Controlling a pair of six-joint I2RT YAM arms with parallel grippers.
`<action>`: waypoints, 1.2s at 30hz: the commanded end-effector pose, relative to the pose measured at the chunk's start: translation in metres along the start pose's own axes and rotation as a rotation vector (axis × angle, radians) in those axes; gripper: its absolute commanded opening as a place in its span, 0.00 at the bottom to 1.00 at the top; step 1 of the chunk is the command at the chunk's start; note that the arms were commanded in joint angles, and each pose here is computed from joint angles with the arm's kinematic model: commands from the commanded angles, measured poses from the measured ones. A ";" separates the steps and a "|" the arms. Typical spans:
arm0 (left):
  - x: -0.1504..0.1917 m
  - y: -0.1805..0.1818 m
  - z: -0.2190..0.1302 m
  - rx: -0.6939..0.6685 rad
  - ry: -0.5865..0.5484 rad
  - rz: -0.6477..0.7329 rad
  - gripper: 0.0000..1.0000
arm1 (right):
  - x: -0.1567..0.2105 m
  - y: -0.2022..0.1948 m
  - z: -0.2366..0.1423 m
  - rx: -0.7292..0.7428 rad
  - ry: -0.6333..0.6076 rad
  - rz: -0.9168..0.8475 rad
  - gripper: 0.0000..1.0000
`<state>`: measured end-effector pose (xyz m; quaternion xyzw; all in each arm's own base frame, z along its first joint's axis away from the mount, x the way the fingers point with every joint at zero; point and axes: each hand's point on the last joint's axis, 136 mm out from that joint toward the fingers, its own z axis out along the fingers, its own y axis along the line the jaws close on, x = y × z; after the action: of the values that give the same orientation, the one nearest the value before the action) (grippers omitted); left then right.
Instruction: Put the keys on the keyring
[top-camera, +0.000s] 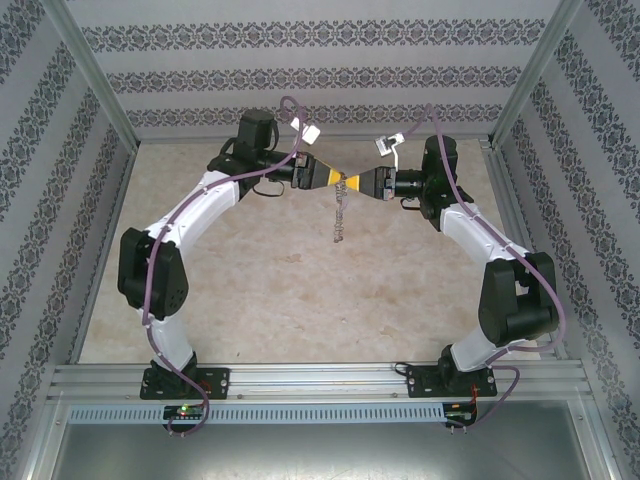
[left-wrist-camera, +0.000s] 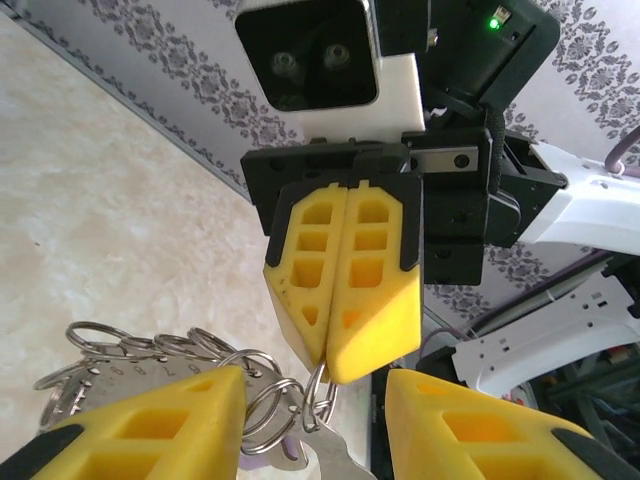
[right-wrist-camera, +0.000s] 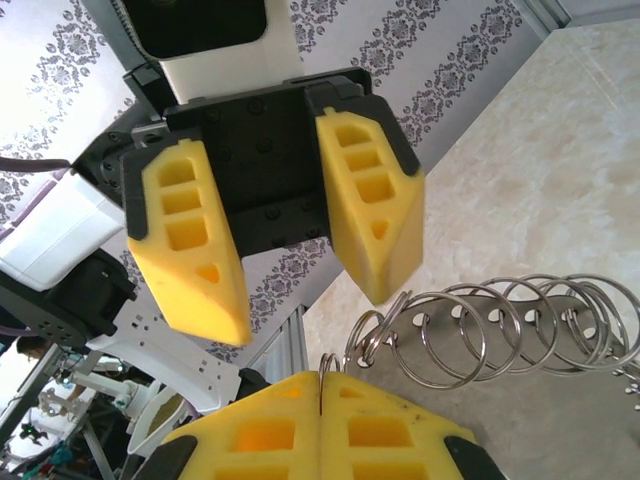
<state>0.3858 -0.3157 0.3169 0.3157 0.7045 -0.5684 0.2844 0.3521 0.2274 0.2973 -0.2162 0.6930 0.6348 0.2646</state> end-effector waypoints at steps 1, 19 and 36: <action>-0.023 -0.019 -0.021 -0.053 -0.045 0.092 0.42 | -0.011 0.015 0.000 -0.018 -0.011 -0.106 0.00; -0.002 -0.027 0.004 0.045 0.016 0.039 0.41 | -0.013 0.013 0.000 -0.010 -0.018 -0.106 0.00; 0.009 -0.014 0.014 0.056 0.037 -0.002 0.41 | -0.014 0.012 0.000 -0.006 -0.021 -0.108 0.00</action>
<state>0.3773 -0.3240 0.3212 0.3259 0.7012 -0.5686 0.2808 0.3534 0.2273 0.2971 -0.2140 0.6941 0.6333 0.2671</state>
